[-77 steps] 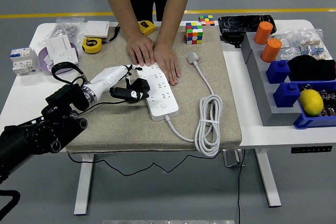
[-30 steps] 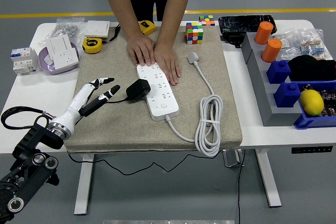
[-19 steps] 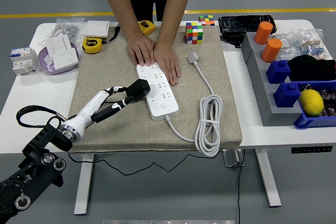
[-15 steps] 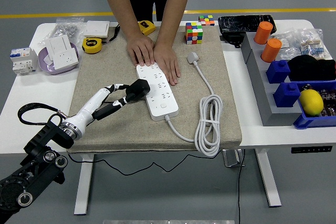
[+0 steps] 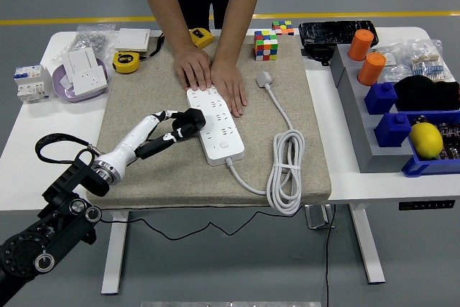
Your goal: Pick up the plug,place it near the board,insert it into the board,press the button
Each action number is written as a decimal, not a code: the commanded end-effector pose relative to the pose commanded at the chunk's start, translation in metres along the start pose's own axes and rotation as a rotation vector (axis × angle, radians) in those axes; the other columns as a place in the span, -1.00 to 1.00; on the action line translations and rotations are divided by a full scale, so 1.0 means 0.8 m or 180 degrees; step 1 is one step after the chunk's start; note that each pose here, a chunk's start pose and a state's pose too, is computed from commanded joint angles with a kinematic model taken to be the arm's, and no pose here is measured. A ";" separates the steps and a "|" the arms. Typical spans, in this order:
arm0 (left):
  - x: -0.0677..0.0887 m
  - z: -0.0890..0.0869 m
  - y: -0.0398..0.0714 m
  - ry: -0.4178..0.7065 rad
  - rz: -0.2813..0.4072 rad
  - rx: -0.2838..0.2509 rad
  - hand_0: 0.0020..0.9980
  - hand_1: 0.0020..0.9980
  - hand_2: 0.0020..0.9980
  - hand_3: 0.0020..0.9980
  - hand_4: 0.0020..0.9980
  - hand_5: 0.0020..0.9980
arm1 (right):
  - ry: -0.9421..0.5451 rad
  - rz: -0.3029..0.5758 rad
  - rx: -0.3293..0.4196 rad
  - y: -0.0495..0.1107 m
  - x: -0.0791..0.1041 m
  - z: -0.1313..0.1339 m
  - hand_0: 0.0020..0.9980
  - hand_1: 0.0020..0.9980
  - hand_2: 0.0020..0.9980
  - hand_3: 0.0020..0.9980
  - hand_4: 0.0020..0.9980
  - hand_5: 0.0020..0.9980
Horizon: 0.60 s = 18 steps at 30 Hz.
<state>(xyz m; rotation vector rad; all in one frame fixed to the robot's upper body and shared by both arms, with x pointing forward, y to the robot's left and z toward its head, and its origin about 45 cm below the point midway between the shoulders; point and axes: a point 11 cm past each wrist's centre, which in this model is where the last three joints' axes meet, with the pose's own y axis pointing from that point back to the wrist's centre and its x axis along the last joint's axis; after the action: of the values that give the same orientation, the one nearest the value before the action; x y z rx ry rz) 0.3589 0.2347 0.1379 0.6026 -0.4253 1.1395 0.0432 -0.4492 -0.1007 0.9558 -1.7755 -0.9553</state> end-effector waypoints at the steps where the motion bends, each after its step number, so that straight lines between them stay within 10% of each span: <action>1: 0.000 0.000 -0.001 -0.0003 0.0003 0.0003 0.94 0.94 0.80 0.71 1.00 1.00 | 0.0000 0.0001 0.0001 0.000 0.000 0.000 0.92 0.80 0.69 0.73 1.00 0.86; 18: -0.009 0.000 -0.004 -0.0064 -0.0072 0.0007 0.95 0.93 0.80 0.70 1.00 1.00 | 0.0018 0.0003 -0.0009 0.000 0.001 0.002 0.91 0.80 0.68 0.72 1.00 0.86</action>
<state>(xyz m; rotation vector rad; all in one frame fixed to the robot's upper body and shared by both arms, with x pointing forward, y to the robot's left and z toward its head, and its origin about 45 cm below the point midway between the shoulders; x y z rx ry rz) 0.3595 0.2287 0.1325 0.6198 -0.4336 1.1133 0.0418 -0.4495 -0.1007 0.9550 -1.7695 -0.9534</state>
